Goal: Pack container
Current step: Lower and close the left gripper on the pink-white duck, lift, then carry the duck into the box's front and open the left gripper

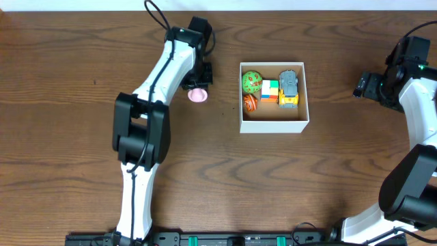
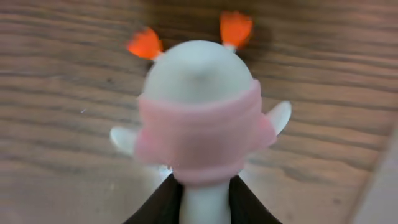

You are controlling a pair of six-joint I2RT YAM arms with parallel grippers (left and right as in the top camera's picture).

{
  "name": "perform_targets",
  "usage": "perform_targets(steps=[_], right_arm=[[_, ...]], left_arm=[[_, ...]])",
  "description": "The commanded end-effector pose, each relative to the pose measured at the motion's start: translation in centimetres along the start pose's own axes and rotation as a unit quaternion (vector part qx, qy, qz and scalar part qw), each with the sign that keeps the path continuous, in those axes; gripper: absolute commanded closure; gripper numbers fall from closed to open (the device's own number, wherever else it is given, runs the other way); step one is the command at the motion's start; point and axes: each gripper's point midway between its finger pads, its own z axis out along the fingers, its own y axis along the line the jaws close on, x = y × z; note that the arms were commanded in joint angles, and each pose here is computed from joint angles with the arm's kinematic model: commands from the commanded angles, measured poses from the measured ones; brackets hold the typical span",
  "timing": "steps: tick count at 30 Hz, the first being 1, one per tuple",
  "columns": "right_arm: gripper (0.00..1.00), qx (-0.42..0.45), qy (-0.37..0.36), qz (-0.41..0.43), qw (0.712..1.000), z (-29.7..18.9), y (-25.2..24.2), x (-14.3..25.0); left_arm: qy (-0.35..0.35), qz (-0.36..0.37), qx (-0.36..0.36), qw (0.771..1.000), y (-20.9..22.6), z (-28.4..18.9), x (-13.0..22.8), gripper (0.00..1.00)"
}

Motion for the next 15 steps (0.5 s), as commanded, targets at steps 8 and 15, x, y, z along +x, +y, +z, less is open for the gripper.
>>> perform_targets(steps=[8, 15], right_arm=[[0.01, 0.001, 0.003, 0.011, 1.0, 0.2, -0.2, 0.1], [0.01, 0.001, 0.003, 0.011, 1.0, 0.2, -0.2, 0.1]], left_arm=[[-0.091, 0.094, 0.054, 0.99, -4.0, -9.8, 0.5, 0.76], [-0.11, 0.209, 0.076, 0.969, -10.7, -12.0, 4.3, 0.77]])
